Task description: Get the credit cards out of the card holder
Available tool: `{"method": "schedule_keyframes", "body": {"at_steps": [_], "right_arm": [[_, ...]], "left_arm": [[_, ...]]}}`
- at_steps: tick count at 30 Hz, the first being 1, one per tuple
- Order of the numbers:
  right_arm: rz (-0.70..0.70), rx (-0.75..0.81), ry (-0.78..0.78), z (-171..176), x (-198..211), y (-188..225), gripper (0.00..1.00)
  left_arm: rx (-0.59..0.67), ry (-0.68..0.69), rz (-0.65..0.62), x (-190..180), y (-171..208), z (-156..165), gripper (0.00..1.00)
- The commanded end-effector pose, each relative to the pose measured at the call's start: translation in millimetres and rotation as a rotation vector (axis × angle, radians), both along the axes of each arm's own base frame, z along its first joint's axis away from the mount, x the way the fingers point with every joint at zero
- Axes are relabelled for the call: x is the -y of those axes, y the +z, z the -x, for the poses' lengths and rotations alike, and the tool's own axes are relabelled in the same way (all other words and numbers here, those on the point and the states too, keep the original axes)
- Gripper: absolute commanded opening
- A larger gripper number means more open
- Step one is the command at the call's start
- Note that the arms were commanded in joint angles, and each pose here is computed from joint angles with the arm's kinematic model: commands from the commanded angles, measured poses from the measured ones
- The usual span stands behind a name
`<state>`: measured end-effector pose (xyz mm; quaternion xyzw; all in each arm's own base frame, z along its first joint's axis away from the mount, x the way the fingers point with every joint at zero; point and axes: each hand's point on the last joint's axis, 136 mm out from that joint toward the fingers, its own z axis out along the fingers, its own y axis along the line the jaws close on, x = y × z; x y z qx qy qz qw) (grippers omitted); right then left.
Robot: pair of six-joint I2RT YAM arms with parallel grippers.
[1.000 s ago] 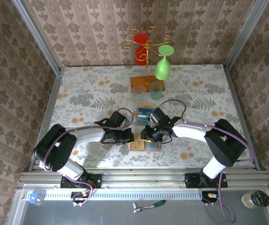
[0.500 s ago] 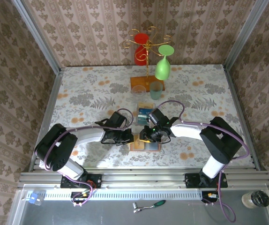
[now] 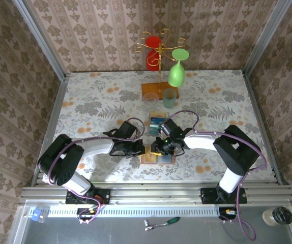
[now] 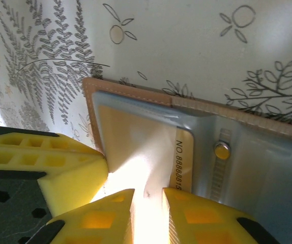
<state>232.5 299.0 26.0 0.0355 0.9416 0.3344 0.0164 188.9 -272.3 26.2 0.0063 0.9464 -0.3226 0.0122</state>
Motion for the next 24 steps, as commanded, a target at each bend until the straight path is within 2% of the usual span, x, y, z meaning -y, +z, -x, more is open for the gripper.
{"method": "schedule_keyframes", "body": {"at_steps": [1, 14, 21, 24], "right_arm": [[0.125, -0.013, 0.013, 9.3, 17.2, -11.8, 0.24], [0.193, 0.025, 0.019, 6.6, 29.0, -5.4, 0.26], [0.107, 0.068, 0.019, 2.5, 17.4, 11.8, 0.26], [0.112, 0.070, 0.013, 3.5, 19.5, 15.1, 0.27]], "left_arm": [[-0.031, 0.001, -0.046, -10.2, -12.6, 7.4, 0.04], [-0.034, 0.006, -0.053, -12.9, -12.4, 7.2, 0.04], [-0.005, 0.004, -0.029, -9.1, -0.7, 2.6, 0.04], [0.012, -0.002, -0.015, -4.7, 9.7, -2.1, 0.05]]}}
